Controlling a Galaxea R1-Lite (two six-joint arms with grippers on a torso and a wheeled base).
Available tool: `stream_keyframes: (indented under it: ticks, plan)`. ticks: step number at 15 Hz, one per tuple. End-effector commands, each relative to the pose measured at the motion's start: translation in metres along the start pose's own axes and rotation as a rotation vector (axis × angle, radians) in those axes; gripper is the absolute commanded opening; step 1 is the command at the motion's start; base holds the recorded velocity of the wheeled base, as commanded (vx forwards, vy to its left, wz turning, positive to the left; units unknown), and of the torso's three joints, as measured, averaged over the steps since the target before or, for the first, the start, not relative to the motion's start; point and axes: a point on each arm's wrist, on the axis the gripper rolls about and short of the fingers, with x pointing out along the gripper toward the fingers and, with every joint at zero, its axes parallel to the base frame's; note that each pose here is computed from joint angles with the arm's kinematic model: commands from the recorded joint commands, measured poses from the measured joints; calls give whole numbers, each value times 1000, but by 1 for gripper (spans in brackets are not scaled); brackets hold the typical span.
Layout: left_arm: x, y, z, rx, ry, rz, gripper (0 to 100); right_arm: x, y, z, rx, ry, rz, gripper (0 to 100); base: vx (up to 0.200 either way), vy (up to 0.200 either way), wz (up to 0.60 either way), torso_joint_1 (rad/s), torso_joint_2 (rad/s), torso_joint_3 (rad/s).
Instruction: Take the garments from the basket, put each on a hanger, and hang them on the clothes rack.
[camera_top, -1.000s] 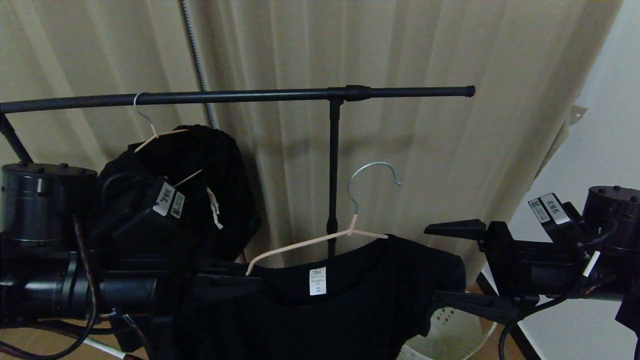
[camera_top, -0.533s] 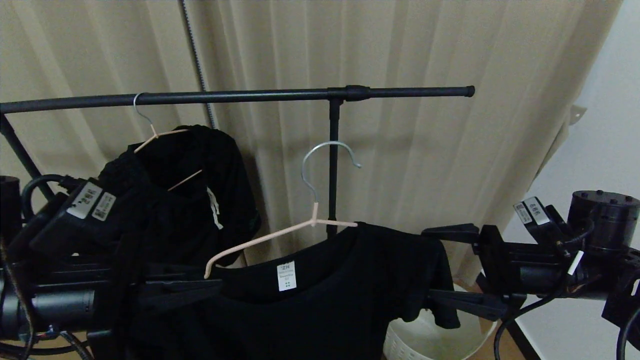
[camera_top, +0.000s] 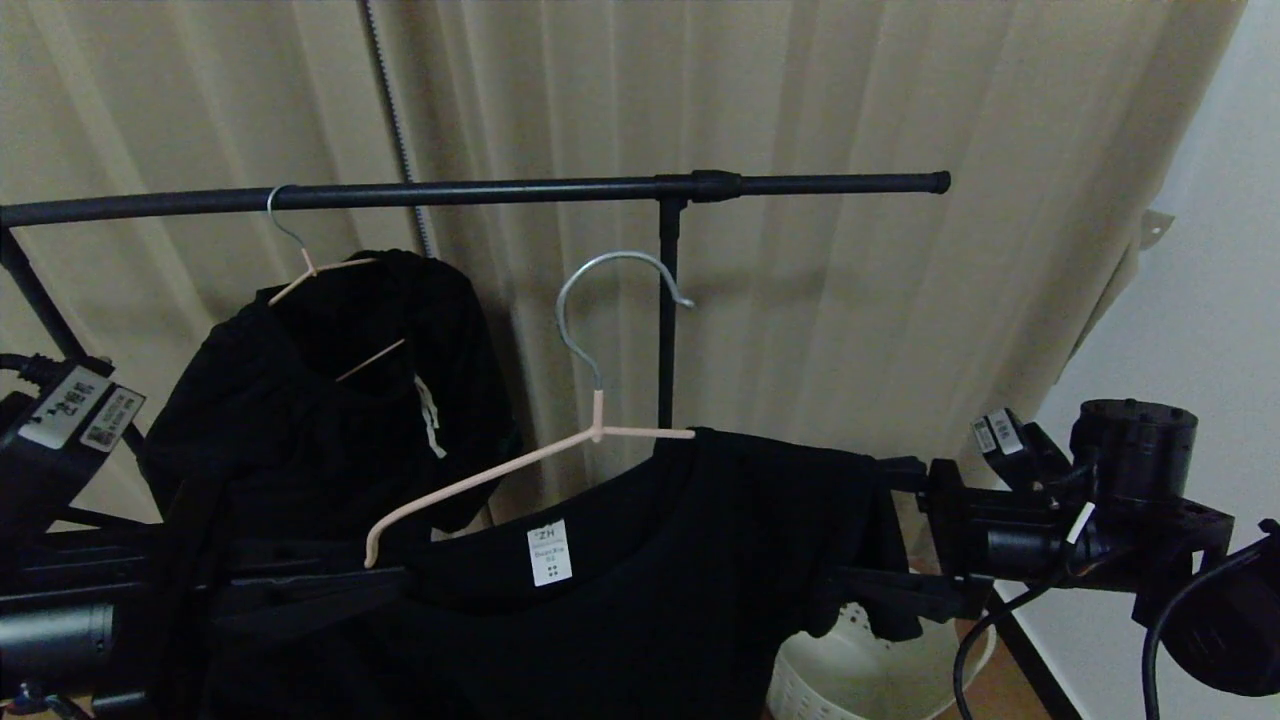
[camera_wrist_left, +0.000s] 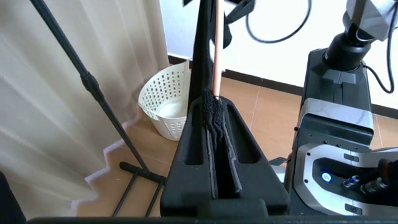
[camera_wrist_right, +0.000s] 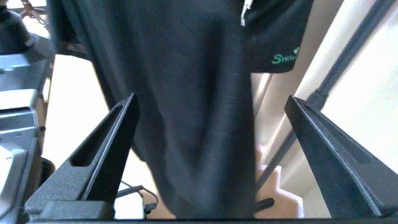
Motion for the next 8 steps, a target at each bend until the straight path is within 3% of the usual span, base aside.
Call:
stream_keyframes:
  ticks: [1,8]
  plan:
    - [-1,-1,1,5,-4,1,0,3,-5,-11,33,17,0,0,0,0,0,0,0,0]
    - [-2,-2,0,-16,-4,3,0,-29,-28,-9,26,-3,-132,0,0,0,0,0,0,0]
